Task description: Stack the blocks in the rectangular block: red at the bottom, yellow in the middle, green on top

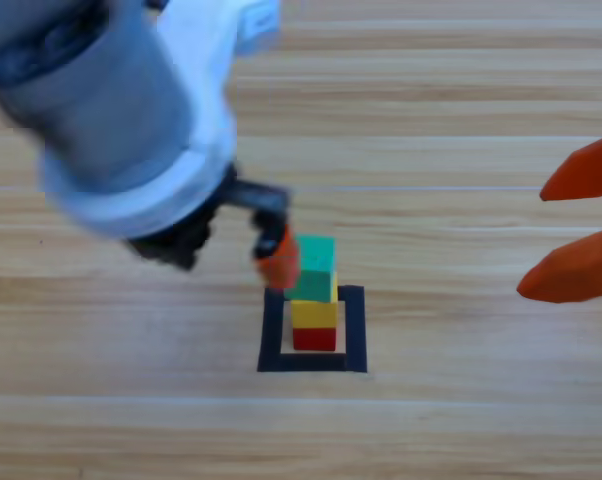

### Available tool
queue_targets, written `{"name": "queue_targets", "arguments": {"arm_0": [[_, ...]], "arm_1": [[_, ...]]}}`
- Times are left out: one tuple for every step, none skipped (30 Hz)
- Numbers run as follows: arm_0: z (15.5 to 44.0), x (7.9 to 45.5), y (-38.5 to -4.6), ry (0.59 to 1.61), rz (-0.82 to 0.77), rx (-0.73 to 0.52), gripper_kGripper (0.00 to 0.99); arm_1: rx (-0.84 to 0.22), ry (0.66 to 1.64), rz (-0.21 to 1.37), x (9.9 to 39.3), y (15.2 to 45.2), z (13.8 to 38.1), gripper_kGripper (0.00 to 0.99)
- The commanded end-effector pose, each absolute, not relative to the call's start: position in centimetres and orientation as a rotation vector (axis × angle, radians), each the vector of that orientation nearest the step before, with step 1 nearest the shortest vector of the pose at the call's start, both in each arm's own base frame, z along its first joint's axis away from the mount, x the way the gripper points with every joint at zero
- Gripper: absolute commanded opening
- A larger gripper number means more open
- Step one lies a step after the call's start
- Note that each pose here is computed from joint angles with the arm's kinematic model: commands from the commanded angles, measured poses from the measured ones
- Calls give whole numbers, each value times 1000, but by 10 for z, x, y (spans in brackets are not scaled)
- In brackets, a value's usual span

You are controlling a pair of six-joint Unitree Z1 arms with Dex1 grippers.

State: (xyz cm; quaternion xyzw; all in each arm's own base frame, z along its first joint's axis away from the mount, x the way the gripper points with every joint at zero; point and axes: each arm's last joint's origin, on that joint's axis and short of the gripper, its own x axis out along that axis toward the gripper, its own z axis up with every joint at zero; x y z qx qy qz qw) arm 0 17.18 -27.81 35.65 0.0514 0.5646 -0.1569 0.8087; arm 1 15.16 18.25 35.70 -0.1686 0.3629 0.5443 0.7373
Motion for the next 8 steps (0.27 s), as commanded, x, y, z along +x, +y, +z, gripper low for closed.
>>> {"name": "queue_targets", "arguments": {"arm_0": [[372,147,-250,1154,-383,102,990],[373,147,-249,1149,-379,99,990],[373,147,-249,1148,-382,96,990],[374,146,-248,1148,-381,92,990],[375,147,-249,1146,-382,90,990],[375,146,-249,1146,-384,91,990],[375,147,-250,1146,-381,89,990],[374,147,-251,1147,-382,91,990]], "arm_1": [[-383,847,1221,157,197,343,986],[-384,845,1222,157,197,343,986],[-384,845,1220,157,197,343,986],[-385,844,1220,156,197,343,986],[-385,844,1220,156,197,343,986],[-384,842,1220,156,196,344,986],[-384,842,1218,156,196,344,986],[-386,844,1218,156,196,343,986]]}}
